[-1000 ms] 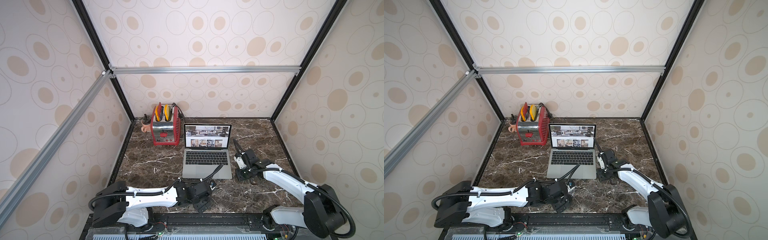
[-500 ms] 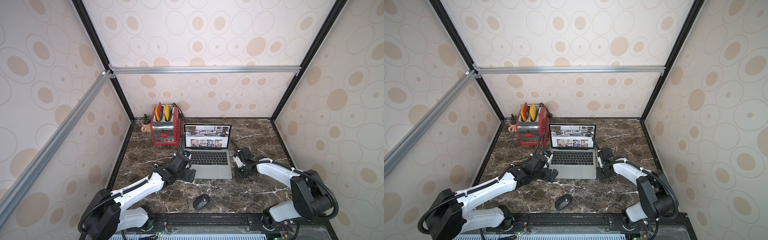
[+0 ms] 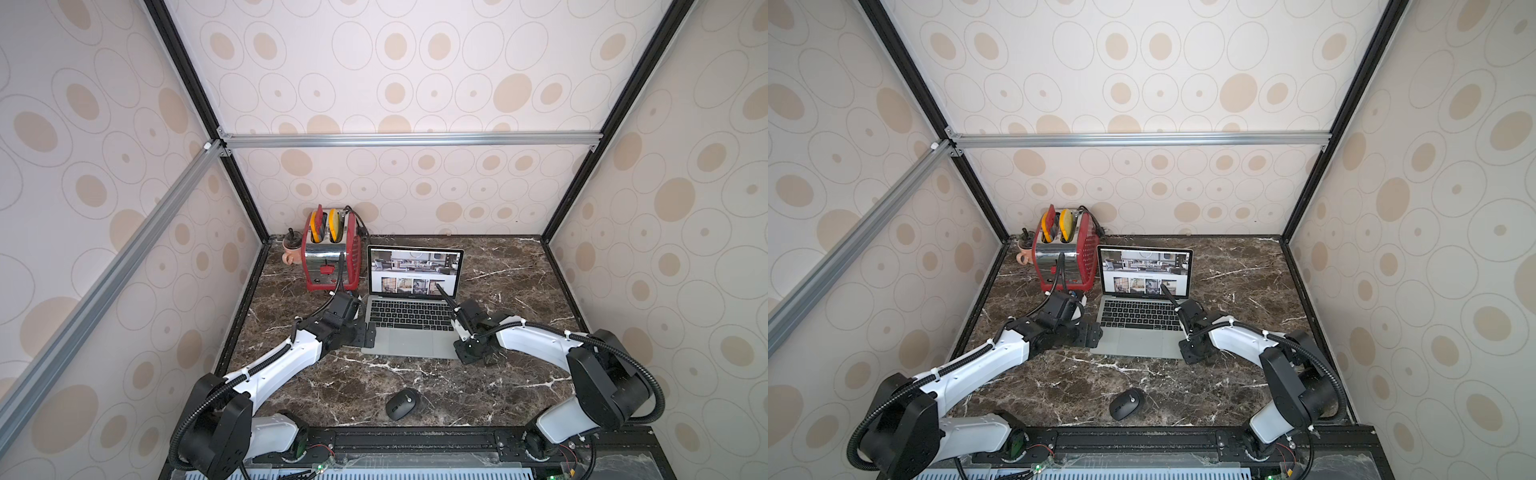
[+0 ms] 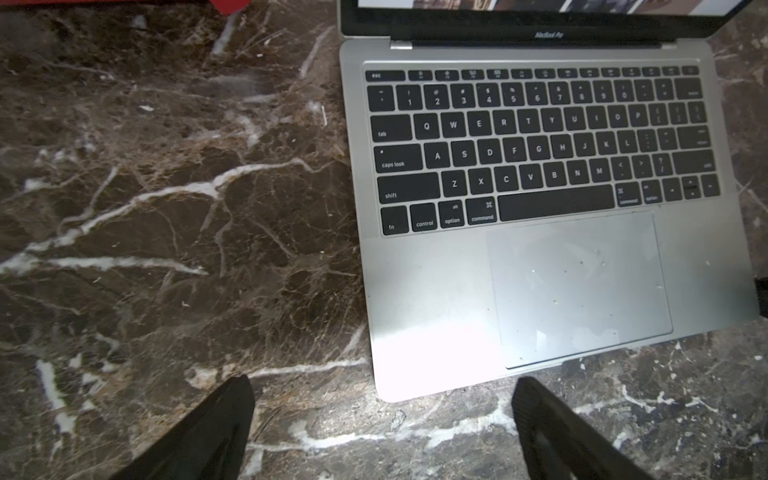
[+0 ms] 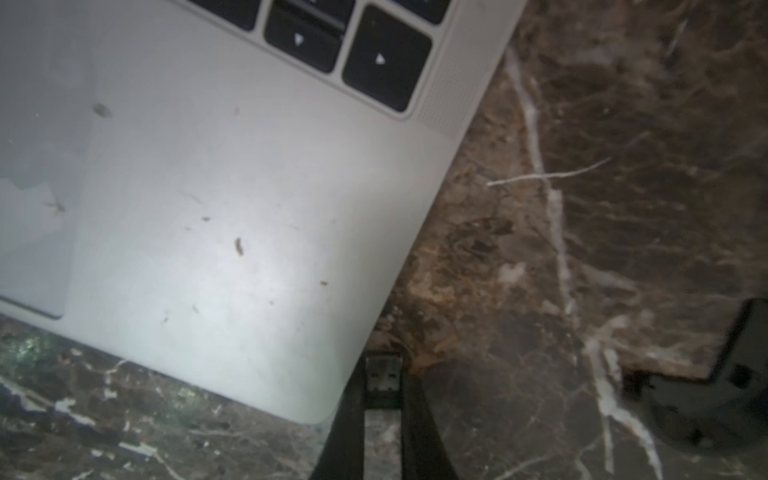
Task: Insert the wireless mouse receiver into the laptop
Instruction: Adjust the laptop at the center of the board.
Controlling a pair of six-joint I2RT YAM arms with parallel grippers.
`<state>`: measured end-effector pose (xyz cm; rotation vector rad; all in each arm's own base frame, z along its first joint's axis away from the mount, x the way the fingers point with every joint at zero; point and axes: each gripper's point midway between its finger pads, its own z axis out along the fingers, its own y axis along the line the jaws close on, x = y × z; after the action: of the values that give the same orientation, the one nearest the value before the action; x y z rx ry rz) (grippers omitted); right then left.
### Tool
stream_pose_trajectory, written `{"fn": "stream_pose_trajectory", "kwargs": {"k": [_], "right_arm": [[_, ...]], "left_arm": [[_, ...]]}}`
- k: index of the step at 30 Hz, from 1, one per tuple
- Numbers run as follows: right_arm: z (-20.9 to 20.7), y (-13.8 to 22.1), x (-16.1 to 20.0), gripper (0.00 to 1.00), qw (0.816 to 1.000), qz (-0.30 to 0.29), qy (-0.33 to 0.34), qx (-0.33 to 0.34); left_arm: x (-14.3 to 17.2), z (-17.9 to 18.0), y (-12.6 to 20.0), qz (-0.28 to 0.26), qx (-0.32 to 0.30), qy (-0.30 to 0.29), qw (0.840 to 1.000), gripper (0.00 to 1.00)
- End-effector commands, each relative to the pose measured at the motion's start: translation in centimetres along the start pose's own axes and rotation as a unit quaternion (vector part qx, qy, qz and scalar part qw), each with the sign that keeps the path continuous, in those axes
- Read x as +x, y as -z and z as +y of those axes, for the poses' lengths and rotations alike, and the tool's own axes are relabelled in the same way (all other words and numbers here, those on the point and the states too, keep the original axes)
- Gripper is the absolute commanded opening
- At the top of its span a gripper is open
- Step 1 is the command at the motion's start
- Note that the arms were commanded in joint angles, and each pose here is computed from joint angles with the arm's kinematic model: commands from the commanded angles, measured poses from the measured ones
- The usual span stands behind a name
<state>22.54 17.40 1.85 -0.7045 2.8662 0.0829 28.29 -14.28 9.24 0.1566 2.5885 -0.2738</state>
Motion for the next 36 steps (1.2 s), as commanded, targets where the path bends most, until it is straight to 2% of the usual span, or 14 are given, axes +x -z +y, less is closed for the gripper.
{"fn": "stream_pose_trajectory", "kwargs": {"k": [1,13,16,19,23,25,27,30,32,36], "right_arm": [[2.5,-0.5,-0.4,0.00,0.999,0.000,0.012,-0.031],[9.0,0.1,-1.4,0.00,0.994,-0.029,0.074,-0.076],[9.9,0.8,-1.8,0.00,0.989,-0.034,0.115,-0.085],[8.9,2.9,-2.0,0.00,0.978,-0.041,0.192,-0.067],[5.8,5.4,-2.3,0.00,0.962,-0.009,0.269,-0.045],[4.2,6.1,-2.8,0.00,0.955,-0.001,0.295,-0.040],[3.8,6.7,-3.6,0.00,0.948,-0.003,0.310,-0.071],[5.4,6.7,-3.9,0.00,0.935,-0.011,0.331,-0.131],[7.4,6.8,-2.9,0.00,0.929,0.003,0.317,-0.192],[9.3,6.6,-0.5,0.00,0.927,0.016,0.288,-0.238]], "left_arm": [[-1.5,0.0,1.5,-0.013,0.001,0.007,1.000,0.99],[-2.1,1.1,2.1,-0.011,-0.006,0.011,1.000,0.99],[-2.7,1.3,2.1,-0.009,0.007,0.022,1.000,0.99],[-3.4,1.1,1.8,0.003,0.024,0.021,0.999,0.99],[-4.3,1.3,0.9,0.033,0.044,0.014,0.998,0.99],[-4.9,1.8,0.2,0.040,0.055,0.029,0.997,0.99],[-5.5,2.4,-0.5,0.040,0.063,0.042,0.996,0.99],[-5.7,2.8,-2.0,0.057,0.065,0.045,0.995,0.99],[-5.4,2.8,-2.8,0.076,0.066,0.049,0.994,0.99],[-5.4,2.6,-3.9,0.087,0.074,0.056,0.992,0.99]]}}
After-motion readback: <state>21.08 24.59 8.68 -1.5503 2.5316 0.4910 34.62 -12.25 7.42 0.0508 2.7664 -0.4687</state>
